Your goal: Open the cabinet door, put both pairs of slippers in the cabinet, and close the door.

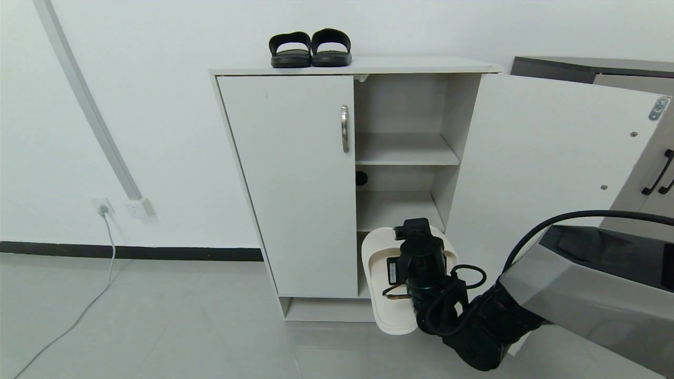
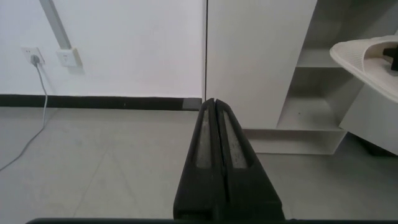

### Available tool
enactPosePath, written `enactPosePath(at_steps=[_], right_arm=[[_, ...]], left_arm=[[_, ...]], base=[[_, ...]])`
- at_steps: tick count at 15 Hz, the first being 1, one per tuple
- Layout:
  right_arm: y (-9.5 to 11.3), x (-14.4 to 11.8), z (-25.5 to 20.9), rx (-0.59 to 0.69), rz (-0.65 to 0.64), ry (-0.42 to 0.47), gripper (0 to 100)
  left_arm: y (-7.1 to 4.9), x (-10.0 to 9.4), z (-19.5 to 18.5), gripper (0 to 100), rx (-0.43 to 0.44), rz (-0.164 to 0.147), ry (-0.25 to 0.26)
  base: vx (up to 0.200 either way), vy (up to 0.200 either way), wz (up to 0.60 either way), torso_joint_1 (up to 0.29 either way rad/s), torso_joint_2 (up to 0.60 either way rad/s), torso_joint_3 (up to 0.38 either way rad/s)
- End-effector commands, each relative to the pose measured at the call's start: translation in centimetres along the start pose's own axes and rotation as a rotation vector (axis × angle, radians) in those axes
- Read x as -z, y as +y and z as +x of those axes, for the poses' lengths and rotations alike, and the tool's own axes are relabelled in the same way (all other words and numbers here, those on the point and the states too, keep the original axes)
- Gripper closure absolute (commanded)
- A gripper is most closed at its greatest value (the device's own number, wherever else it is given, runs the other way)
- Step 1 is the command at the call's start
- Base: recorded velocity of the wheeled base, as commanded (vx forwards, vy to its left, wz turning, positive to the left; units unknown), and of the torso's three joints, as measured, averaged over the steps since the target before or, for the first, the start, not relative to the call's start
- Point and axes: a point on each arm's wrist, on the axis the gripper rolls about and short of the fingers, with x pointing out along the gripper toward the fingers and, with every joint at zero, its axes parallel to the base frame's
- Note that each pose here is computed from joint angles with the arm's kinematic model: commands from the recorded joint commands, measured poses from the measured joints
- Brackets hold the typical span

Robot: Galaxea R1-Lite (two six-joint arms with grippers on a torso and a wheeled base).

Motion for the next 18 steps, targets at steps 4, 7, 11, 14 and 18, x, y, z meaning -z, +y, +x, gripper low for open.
enactPosePath(at_steps=[4,7,11,14,18], right_arm=[[0.1,0.2,0.6,0.006,0.003,-0.001,100],[0.1,0.6,0.7,0.007,-0.003,0.006,100],[0.1,0.6,0.7,0.007,-0.002,0.005,100],[0.2,0.4,0.8,-0.001,0.011,-0.009,100],[0.5,0.0,1.4,-0.042,0.036,-0.037,100]], left_arm=[[-0.1,0.0,0.0,100,0.026,0.005,0.003],[-0.1,0.0,0.0,100,0.026,0.003,0.002],[-0.1,0.0,0.0,100,0.026,-0.006,0.002],[-0.1,0.0,0.0,100,0.026,-0.006,0.002],[-0.1,0.0,0.0,100,0.026,-0.006,0.002]], base=[[0.0,0.0,0.0,0.0,0.0,0.0],[0.0,0.0,0.0,0.001,0.0,-0.149],[0.0,0.0,0.0,0.004,0.0,-0.188],[0.0,0.0,0.0,0.001,0.01,-0.201],[0.0,0.0,0.0,0.004,0.0,-0.194]])
